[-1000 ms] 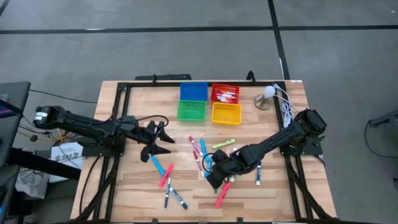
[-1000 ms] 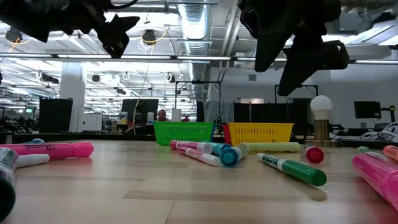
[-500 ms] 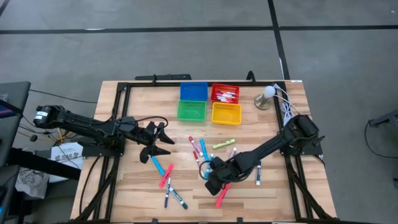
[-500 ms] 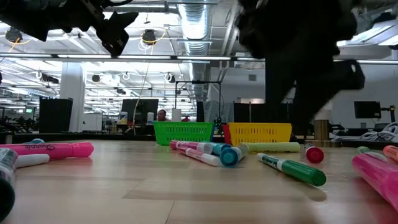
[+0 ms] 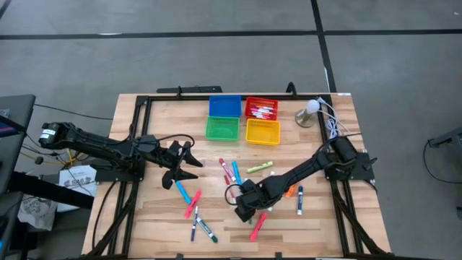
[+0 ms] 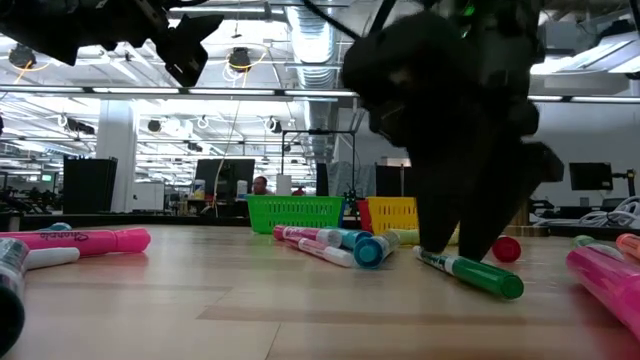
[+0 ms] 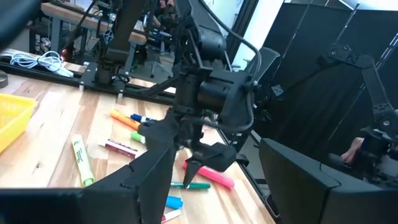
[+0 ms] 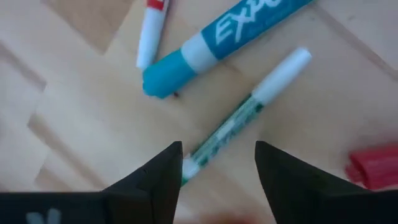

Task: Pick & Place Markers
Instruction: Put the small green marker into the yellow basket

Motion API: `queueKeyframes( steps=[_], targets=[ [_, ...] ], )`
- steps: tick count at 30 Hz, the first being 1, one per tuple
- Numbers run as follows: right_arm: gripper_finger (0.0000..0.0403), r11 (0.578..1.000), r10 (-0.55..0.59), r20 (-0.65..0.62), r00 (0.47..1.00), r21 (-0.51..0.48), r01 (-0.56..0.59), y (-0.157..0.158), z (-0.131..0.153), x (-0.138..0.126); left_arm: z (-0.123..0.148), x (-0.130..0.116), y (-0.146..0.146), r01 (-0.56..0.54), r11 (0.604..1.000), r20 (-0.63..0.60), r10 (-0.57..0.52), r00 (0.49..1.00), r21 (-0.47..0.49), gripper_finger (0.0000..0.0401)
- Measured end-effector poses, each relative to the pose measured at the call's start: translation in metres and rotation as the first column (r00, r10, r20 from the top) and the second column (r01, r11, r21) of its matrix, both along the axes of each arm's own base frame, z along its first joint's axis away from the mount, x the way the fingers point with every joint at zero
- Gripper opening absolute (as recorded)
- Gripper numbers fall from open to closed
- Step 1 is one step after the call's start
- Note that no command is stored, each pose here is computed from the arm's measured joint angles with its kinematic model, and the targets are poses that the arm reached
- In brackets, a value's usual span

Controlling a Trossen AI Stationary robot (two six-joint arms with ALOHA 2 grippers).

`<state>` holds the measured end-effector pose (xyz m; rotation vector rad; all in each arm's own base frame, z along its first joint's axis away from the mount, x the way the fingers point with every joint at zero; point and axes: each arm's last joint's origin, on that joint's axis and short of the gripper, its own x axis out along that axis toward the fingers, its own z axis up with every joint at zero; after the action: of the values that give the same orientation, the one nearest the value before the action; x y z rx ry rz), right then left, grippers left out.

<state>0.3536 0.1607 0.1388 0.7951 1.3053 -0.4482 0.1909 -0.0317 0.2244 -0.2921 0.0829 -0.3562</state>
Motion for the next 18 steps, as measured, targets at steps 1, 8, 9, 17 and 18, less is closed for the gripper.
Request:
queueKeyframes(
  steps=[1, 8, 9, 17, 18],
  targets=[
    [0.0184, 1.0, -0.003, -0.005, 1.0, -0.003, 0.003, 0.0, -0.003, 0.001, 0.0, 0.0, 0.0, 0.0, 1.0, 0.0, 0.0, 1.0, 0.001, 0.0237],
    [0.0164, 1.0, -0.003, -0.033, 0.999, -0.023, 0.002, 0.001, -0.016, 0.002, 0.0, 0.0, 0.0, 0.0, 1.0, -0.002, 0.0, 1.0, 0.001, 0.0237],
    [0.016, 0.999, -0.009, -0.036, 0.999, -0.031, 0.008, 0.001, -0.016, 0.002, 0.0, 0.0, 0.0, 0.0, 1.0, -0.002, 0.0, 1.0, 0.001, 0.0237],
    [0.0097, 0.999, -0.014, -0.037, 0.999, -0.049, 0.013, -0.001, -0.014, 0.0, 0.0, 0.0, 0.0, 0.0, 1.0, -0.002, 0.0, 1.0, 0.001, 0.0237],
    [0.0089, 0.999, -0.012, -0.037, 0.999, -0.051, 0.01, -0.001, -0.014, 0.0, 0.0, 0.0, 0.0, 0.0, 1.0, -0.002, 0.0, 1.0, 0.001, 0.0237]
  ],
)
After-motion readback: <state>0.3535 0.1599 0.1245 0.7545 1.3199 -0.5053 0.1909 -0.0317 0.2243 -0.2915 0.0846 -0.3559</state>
